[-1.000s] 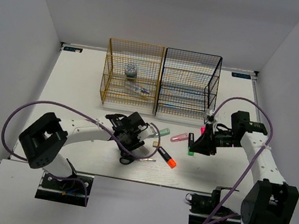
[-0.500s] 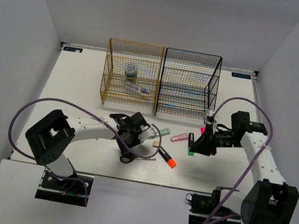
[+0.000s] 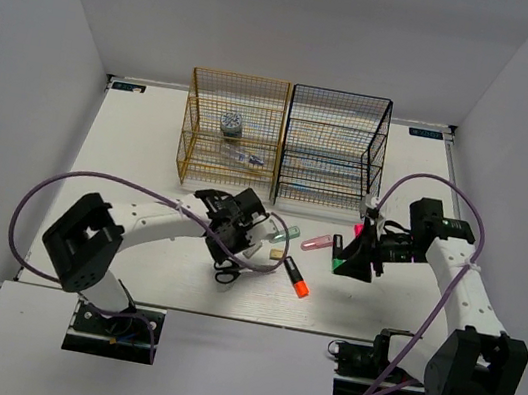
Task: Sort the stationery into containers
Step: Pick up the scissors from the center of the board, then place the scissors in the storage box.
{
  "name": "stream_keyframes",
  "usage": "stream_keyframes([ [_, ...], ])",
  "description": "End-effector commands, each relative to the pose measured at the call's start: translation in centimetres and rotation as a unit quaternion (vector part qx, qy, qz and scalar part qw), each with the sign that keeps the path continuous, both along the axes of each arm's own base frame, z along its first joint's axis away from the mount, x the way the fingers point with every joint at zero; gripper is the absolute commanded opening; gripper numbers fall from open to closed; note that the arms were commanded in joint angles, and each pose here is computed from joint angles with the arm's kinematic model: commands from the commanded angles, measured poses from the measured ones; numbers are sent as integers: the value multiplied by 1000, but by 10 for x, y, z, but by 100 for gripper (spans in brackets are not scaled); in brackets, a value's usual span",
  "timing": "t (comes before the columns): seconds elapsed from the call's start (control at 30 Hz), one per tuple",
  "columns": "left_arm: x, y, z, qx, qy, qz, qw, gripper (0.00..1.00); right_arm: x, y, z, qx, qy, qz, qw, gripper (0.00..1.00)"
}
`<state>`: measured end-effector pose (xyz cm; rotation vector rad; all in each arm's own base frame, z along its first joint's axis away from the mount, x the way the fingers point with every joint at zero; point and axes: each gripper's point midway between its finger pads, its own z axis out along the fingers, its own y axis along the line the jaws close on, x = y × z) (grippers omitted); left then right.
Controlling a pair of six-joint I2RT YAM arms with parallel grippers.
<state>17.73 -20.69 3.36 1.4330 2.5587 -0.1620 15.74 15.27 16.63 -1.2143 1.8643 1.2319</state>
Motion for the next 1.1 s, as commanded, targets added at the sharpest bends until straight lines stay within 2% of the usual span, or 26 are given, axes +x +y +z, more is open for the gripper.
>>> stream_keyframes([
  [0.0,14,-20,71,-74,-51,-3,996,0,-2,1,5,11,-16,-1,1000,55],
  [0.03,22,-24,88,-85,-74,-7,994,0,-2,1,5,10,-14,-2,1000,53],
  [0.13,40,-21,134,-97,-141,-16,985,0,-1,1,5,10,-13,-3,1000,37],
  [0.17,47,-21,149,-99,-161,-18,982,0,-2,2,6,10,-10,-2,1000,16],
  [0.23,72,-9,177,-76,-240,-20,968,0,2,1,6,7,-3,-8,1000,0],
  [0.27,82,0,186,-53,-275,-27,960,0,2,1,6,6,0,-8,1000,0],
  [0.3,99,-5,203,-70,-322,-18,944,0,3,1,6,5,5,-10,1000,0],
  [0.33,112,8,212,-28,-368,-32,929,0,3,1,6,5,9,-11,1000,0],
  [0.37,118,12,214,-17,-386,-33,922,0,2,1,6,5,13,-12,1000,0],
  [0.4,135,6,230,-34,-427,-17,904,0,3,1,7,6,10,-11,1000,0],
  [0.43,144,17,236,0,-450,-29,893,0,3,1,7,5,9,-12,1000,0],
  [0.47,151,20,239,8,-463,-24,886,0,3,1,7,6,9,-13,1000,0],
  [0.5,161,14,255,-8,-497,-15,867,0,4,1,5,5,8,-14,1000,0],
  [0.67,194,24,287,49,-572,-16,819,0,4,1,3,4,7,-18,1000,0],
  [0.7,198,27,281,74,-573,-31,816,0,4,1,4,5,5,-18,1000,0],
  [0.73,205,24,294,64,-599,-20,798,0,5,1,3,4,5,-18,1000,0],
  [0.83,217,32,277,113,-597,-38,793,0,5,1,3,4,8,-19,1000,0],
  [0.93,225,33,265,115,-593,-34,797,0,5,0,2,2,8,-19,1000,0],
  [1.07,230,39,240,108,-573,-22,812,0,5,0,1,0,9,-20,1000,0],
])
